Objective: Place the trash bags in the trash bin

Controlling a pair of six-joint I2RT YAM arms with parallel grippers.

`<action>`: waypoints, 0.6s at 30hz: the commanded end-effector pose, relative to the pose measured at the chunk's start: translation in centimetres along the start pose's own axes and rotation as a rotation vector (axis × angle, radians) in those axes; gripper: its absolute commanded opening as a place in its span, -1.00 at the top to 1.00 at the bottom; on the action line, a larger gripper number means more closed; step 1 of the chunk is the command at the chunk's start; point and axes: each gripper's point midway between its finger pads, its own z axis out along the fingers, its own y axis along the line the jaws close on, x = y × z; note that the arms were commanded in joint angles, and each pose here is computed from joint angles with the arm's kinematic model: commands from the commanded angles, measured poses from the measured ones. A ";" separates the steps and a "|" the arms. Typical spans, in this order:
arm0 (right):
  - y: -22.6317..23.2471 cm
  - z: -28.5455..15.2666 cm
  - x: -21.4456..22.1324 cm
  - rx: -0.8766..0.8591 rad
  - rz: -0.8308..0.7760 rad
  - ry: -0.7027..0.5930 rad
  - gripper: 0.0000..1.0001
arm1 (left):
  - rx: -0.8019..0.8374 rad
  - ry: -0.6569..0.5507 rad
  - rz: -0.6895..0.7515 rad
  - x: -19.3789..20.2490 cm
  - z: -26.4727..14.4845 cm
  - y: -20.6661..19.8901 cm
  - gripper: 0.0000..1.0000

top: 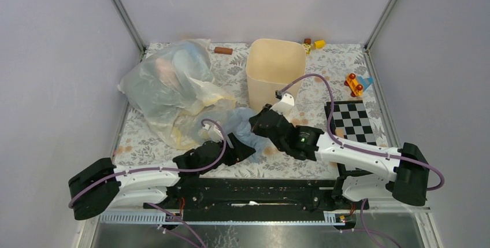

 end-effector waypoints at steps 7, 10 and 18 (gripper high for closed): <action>-4.6 -3.9 -7.8 0.165 -0.030 -0.299 1.00 | -0.189 -0.125 0.198 -3.4 0.0 1.4 1.00; -7.2 -6.5 -10.9 0.240 -0.067 -0.418 1.00 | -0.256 -0.093 0.267 -3.3 -0.7 2.8 1.00; -13.7 -9.3 -13.6 0.451 -0.189 -0.556 1.00 | -0.287 -0.073 0.330 -3.7 -3.2 3.9 1.00</action>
